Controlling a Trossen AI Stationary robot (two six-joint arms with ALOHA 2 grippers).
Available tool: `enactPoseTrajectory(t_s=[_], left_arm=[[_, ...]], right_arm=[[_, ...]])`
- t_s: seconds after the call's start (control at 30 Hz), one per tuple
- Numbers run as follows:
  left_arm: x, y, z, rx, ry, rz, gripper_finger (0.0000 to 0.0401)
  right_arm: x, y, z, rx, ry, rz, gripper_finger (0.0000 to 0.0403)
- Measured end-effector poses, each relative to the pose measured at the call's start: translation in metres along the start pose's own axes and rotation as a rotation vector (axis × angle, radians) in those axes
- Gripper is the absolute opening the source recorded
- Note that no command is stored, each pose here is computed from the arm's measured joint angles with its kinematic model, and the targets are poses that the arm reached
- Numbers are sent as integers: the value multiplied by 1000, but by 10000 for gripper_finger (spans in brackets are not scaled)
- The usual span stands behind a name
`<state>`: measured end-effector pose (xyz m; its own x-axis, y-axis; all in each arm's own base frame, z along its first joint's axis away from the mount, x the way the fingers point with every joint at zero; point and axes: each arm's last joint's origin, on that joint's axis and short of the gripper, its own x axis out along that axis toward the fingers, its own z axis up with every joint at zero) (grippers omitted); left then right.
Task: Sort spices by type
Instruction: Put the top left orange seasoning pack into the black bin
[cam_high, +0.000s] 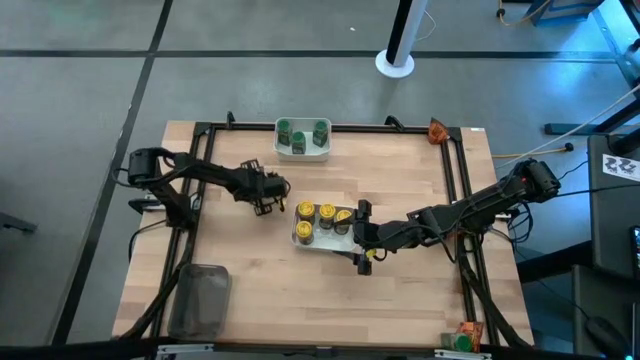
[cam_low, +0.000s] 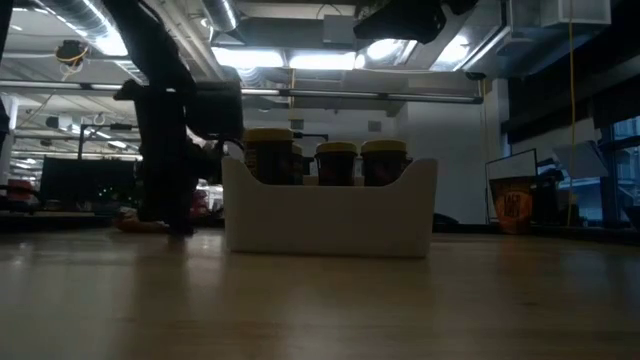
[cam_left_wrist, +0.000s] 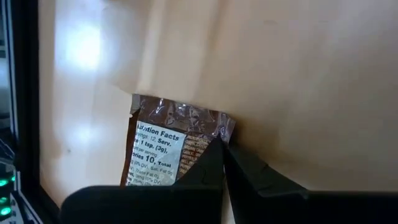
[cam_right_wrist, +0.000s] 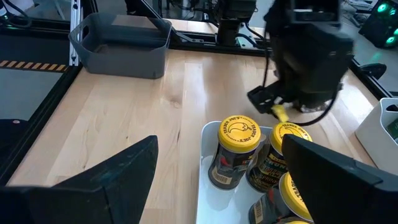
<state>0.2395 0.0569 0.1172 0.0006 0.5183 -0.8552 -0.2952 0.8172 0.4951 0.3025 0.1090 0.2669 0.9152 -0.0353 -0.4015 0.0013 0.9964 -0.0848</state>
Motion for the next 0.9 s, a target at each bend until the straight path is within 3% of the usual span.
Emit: enactPoseTrajectory(t_s=[0.33, 0.53, 0.7, 0.9], left_arm=[[-35, -44, -6, 53, -37, -77, 0], [-60, -69, -4, 84, -80, -210, 0], [-79, -84, -2, 116, -115, -299, 0], [-104, -91, 2, 147, -136, -305, 0]], right_arm=[[0, 0, 0, 0, 0, 0, 340], [0, 0, 0, 0, -1, 0, 340], [0, 0, 0, 0, 0, 0, 340], [0, 0, 0, 0, 0, 0, 340]])
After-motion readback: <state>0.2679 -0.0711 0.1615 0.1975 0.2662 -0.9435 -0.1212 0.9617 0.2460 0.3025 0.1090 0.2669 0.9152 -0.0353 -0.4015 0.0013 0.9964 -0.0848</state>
